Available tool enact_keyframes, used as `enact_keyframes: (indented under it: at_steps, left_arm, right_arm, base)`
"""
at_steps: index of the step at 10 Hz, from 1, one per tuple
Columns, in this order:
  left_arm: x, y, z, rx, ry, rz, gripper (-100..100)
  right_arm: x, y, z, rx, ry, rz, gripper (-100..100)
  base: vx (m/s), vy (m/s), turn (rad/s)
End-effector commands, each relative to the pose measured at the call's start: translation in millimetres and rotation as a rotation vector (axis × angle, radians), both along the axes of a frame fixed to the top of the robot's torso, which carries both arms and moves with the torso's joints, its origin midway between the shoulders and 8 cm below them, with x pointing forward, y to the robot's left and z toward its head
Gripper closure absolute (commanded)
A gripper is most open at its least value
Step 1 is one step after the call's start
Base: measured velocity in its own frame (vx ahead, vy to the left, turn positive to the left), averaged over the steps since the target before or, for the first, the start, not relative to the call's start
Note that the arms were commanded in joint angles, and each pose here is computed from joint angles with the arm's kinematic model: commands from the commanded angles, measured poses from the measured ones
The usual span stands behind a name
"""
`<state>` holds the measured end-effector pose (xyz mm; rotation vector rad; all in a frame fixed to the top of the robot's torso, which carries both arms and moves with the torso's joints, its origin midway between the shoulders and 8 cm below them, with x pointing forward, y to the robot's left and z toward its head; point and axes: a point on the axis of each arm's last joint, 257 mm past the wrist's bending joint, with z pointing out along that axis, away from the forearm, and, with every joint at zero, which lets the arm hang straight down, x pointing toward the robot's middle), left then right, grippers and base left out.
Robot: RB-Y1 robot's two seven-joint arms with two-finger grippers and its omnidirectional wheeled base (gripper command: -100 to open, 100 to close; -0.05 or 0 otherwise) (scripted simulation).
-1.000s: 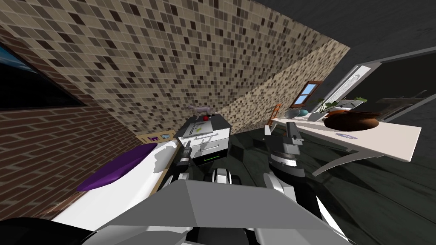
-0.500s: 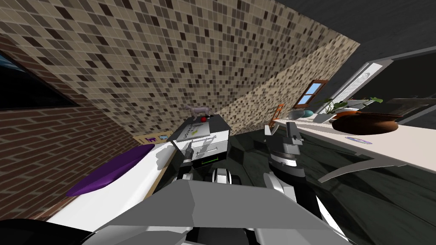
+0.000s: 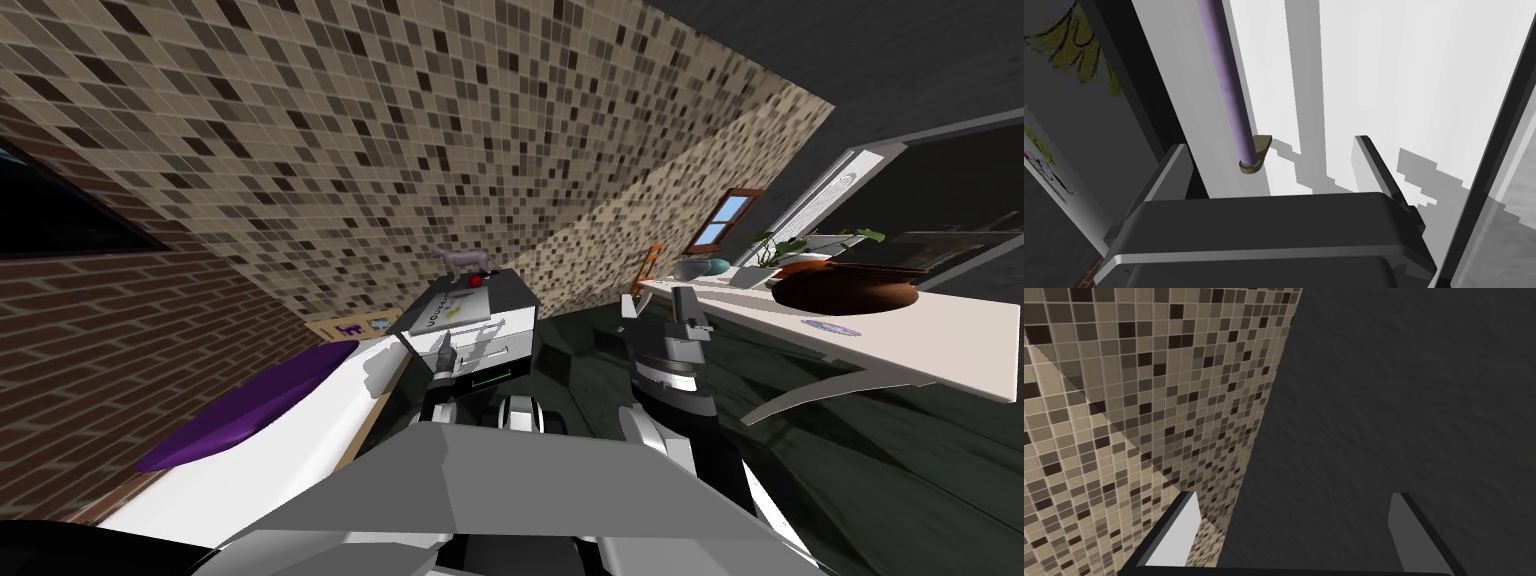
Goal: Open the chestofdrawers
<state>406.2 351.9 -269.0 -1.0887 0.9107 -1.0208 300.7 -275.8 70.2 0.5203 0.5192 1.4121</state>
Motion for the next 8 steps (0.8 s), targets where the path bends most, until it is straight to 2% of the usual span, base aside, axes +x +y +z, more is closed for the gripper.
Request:
enact_keyframes:
  at_steps: [1, 7, 8]
  left_arm:
    - [20.0, 12.8, 0.6, 0.004, 0.003, 0.020, -100]
    - [64.7, 40.0, 10.2, -0.002, 0.002, 0.067, -100]
    - [59.9, 36.8, 9.3, 0.000, 0.002, 0.062, -100]
  right_arm:
    - [0.0, 0, 0.0, 0.000, 0.000, 0.000, 0]
    - [0.0, 0, 0.0, 0.000, 0.000, 0.000, 0]
    - [0.0, 0, 0.0, 0.000, 0.000, 0.000, 0]
  base:
    - [-0.086, 0.009, -0.093]
    - [-0.076, -0.007, -0.071]
    - [-0.031, -0.004, -0.012]
